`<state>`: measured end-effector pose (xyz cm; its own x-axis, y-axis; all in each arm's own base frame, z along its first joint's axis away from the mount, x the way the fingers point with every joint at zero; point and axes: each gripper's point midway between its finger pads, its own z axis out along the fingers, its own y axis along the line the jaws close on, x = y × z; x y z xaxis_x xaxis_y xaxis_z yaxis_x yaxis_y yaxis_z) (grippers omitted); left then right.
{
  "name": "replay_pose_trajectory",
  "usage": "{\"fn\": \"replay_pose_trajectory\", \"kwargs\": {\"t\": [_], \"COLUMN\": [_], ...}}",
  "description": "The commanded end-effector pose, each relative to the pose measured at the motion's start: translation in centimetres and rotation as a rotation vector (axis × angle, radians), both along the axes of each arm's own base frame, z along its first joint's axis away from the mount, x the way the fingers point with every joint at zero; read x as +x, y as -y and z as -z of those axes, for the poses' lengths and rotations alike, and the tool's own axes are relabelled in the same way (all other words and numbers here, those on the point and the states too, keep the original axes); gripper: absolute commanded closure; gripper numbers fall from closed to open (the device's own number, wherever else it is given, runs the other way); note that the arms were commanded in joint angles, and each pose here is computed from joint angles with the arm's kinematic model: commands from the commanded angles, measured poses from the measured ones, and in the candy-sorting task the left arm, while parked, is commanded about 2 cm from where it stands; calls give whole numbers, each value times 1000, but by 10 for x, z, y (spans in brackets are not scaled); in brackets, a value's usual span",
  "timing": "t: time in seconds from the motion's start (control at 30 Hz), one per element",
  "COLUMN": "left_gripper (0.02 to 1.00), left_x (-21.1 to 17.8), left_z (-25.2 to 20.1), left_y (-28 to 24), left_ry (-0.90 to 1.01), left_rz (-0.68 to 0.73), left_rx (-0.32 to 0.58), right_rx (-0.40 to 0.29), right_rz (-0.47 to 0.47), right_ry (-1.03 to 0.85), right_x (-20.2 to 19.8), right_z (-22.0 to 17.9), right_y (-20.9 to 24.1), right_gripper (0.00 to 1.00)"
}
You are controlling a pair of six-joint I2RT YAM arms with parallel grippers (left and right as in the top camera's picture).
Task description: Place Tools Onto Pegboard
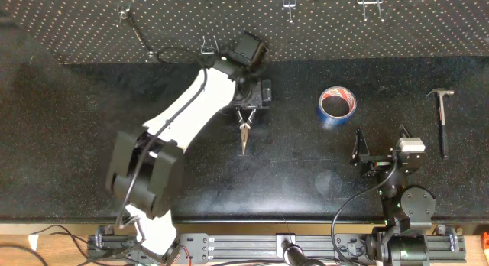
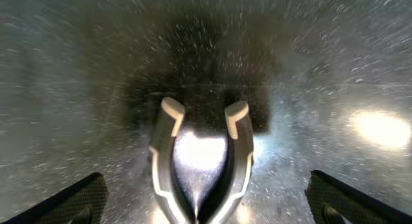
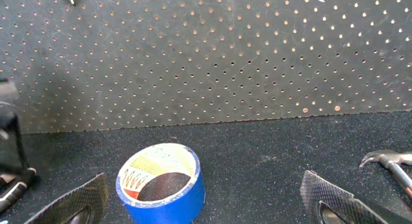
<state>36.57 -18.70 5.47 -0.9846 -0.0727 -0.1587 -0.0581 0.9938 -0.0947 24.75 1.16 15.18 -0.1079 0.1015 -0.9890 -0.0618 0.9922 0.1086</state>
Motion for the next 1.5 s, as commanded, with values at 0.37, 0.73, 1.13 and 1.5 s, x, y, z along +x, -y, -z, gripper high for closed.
{"fn": "replay_pose_trajectory", "kwargs": {"t": [0.37,0.73,1.13,1.5], "left_gripper": [23,23,257,386], "left_x": [10,7,13,4], "left_z": [32,34,33,35], "left_y": [6,-5,7,9], "left_ry": [-15,-27,-7,-46], "left_rz": [79,80,74,80], "left_rx": [35,92,30,14], "right_rx": [-13,-13,-13,-13], "right_rz": [-18,-18,-18,-18], "right_ry": [1,1,1,1], "right_x": [0,0,0,0], "right_z": [1,1,1,1], "right_y": [-3,-3,-3,-3], "right_gripper": [25,25,25,25]}}
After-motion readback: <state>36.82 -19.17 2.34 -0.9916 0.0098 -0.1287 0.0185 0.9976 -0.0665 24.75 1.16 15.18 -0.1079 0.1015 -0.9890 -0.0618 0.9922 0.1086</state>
